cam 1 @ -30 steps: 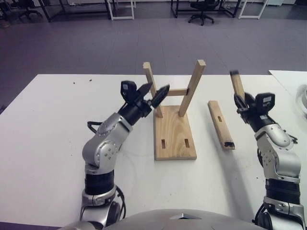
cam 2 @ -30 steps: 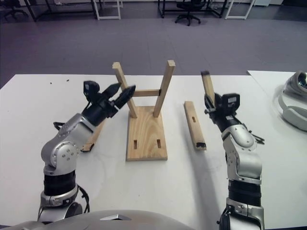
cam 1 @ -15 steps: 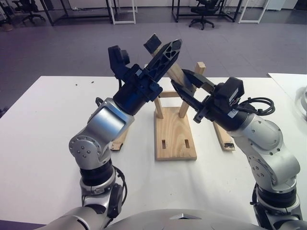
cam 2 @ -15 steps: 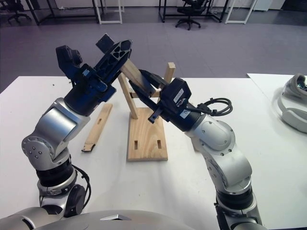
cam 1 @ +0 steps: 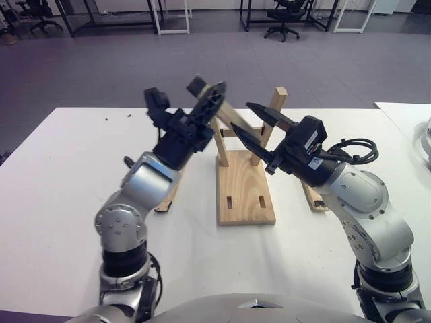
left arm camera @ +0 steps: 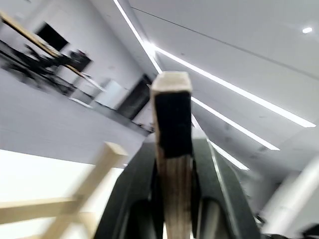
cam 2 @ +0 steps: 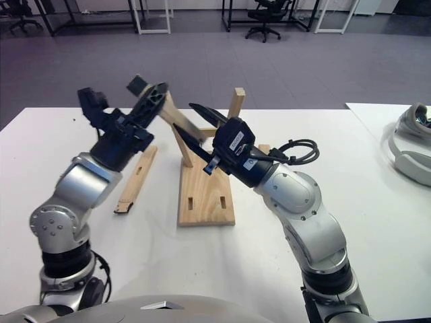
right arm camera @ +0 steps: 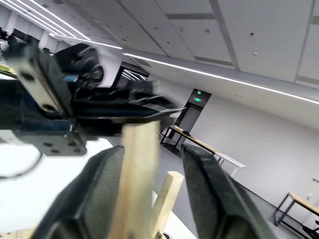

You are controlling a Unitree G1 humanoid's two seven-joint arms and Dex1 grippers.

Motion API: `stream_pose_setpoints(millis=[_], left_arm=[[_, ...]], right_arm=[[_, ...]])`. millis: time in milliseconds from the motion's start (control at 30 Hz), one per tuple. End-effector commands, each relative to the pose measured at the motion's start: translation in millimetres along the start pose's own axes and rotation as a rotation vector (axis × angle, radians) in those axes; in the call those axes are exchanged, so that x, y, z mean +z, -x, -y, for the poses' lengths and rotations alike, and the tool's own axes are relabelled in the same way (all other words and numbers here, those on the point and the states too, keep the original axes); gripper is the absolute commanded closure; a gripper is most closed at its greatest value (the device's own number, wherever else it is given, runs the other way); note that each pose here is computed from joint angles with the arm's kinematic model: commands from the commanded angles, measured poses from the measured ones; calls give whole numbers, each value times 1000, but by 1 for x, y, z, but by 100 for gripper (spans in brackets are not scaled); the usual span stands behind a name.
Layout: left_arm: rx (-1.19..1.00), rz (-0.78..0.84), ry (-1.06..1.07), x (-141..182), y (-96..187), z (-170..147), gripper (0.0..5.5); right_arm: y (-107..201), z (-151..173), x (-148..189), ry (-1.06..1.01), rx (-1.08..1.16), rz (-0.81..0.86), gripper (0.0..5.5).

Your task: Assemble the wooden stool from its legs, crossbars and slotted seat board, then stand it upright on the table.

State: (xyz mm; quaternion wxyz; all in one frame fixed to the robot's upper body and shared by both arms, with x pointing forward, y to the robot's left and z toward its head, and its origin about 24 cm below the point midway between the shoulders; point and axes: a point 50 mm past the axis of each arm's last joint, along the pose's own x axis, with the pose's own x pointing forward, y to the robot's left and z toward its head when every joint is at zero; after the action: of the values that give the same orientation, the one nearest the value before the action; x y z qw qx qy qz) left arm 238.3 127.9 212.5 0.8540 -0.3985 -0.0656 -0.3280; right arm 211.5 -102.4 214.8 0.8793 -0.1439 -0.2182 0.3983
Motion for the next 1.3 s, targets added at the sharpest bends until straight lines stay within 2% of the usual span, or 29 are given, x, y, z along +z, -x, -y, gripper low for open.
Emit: stream_pose_setpoints(millis=[33, 133, 233, 367, 533, 800, 900, 967, 1100, 1233, 1300], left_arm=[[330, -39, -321, 21, 39, -68, 509], [456, 2, -368, 27, 48, -108, 510], [540, 1, -385, 16, 55, -139, 510], [577, 14, -309, -4, 59, -169, 510], [537, 29, -266, -17, 45, -176, 510], [623, -67, -354, -33, 72, -185, 510], [645, -174, -441, -44, 80, -189, 510], [646, -329, -486, -68, 91, -193, 510], [705, -626, -523, -117, 152, -202, 510], [743, -716, -505, -136, 181, -202, 510], [733, -760, -518, -143, 180, -203, 510]], right_arm=[[25, 13, -27, -62, -131, -132, 288], [45, 16, -63, -110, -187, -245, 288], [62, 20, -94, -136, -255, -330, 288], [68, 19, -109, -150, -283, -345, 288], [68, 14, -118, -159, -277, -350, 288], [67, 9, -119, -163, -260, -348, 288], [65, 8, -119, -158, -259, -347, 288], [64, 10, -117, -144, -261, -344, 288], [67, 20, -112, -90, -275, -350, 288], [70, 22, -111, -65, -268, -360, 288], [68, 21, -111, -59, -256, -362, 288]])
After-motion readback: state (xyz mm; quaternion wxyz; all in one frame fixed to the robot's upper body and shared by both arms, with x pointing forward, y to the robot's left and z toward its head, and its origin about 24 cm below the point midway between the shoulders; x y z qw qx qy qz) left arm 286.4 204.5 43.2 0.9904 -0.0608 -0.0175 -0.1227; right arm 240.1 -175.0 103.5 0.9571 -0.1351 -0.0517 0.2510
